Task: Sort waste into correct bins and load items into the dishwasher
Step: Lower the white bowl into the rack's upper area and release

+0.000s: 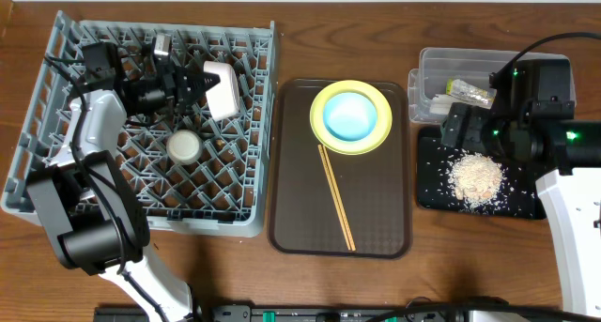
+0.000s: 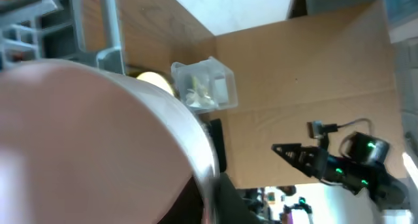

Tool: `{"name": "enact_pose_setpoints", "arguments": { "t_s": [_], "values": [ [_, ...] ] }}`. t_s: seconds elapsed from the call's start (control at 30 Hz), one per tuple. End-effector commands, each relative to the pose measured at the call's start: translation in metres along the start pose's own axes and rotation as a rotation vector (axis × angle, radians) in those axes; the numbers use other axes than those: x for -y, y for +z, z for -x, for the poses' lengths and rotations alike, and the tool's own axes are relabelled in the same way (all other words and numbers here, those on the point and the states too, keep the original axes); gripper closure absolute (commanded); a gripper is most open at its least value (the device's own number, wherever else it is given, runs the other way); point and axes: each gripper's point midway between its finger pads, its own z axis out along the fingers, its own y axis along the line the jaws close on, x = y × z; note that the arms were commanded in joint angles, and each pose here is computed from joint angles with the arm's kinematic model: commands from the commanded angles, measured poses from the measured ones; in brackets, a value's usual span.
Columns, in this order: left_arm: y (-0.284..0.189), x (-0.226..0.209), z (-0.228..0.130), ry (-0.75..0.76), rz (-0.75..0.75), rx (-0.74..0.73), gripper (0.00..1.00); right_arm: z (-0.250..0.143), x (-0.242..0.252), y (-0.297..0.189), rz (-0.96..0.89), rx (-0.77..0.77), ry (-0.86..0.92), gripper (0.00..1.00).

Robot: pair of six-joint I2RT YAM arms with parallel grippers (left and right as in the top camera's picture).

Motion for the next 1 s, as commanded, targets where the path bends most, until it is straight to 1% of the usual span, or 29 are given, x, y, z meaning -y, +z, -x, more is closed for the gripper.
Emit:
{"name": "enact_pose_setpoints", "arguments": {
  "t_s": [0.0,0.03,0.1,0.23,0.27,0.3,0.33,0.37,0.4,0.47,0.73,0.8,0.87,0.9,0.93,0.97],
  "values": [
    [-0.009,-0.038,0.005,-0.037,0.182,0.035,0.73,0.001,0.003,-0.002,-0.002,0.005,0.019,0.04],
    [-0.013,-0.046,0.006,-0.042,0.225,0.045,0.71,0.0,0.003,-0.002,-0.003,0.003,0.02,0.04],
    [-0.022,-0.057,0.009,-0.049,0.281,0.067,0.66,-0.001,0.003,-0.002,-0.005,-0.003,0.02,0.04],
    [-0.037,-0.063,0.014,-0.059,0.307,0.101,0.62,-0.001,0.004,-0.002,-0.005,-0.005,0.021,0.04],
    [-0.042,-0.067,0.015,-0.063,0.326,0.112,0.53,-0.001,0.004,-0.002,-0.005,-0.005,0.021,0.04],
    [-0.046,-0.071,0.016,-0.068,0.345,0.121,0.49,-0.001,0.003,-0.002,-0.005,-0.005,0.021,0.04],
    [-0.051,-0.075,0.016,-0.077,0.364,0.129,0.41,-0.001,0.003,-0.002,-0.005,-0.005,0.021,0.04],
    [-0.054,-0.077,0.017,-0.084,0.38,0.134,0.35,-0.001,0.003,-0.002,-0.005,-0.005,0.021,0.04],
    [-0.058,-0.08,0.017,-0.09,0.394,0.142,0.27,-0.001,0.004,-0.002,-0.005,-0.005,0.021,0.04],
    [-0.064,-0.082,0.018,-0.095,0.401,0.155,0.19,-0.002,0.004,-0.002,-0.006,-0.007,0.021,0.04],
    [-0.071,-0.079,0.021,-0.098,0.399,0.174,0.19,-0.002,0.004,-0.002,-0.006,-0.008,0.021,0.04],
    [-0.069,-0.074,0.021,-0.093,0.373,0.171,0.19,-0.002,0.004,-0.002,-0.006,-0.008,0.021,0.04],
    [-0.066,-0.066,0.021,-0.09,0.331,0.167,0.22,-0.002,0.004,-0.002,-0.006,-0.008,0.021,0.04],
    [-0.065,-0.063,0.02,-0.098,0.31,0.165,0.27,-0.002,0.004,-0.002,-0.006,-0.007,0.021,0.04],
    [-0.064,-0.061,0.02,-0.115,0.294,0.166,0.34,-0.002,0.004,-0.002,-0.006,-0.007,0.021,0.04],
    [-0.064,-0.059,0.02,-0.138,0.285,0.168,0.44,-0.002,0.004,-0.002,-0.006,-0.007,0.021,0.04]
  ]
}}
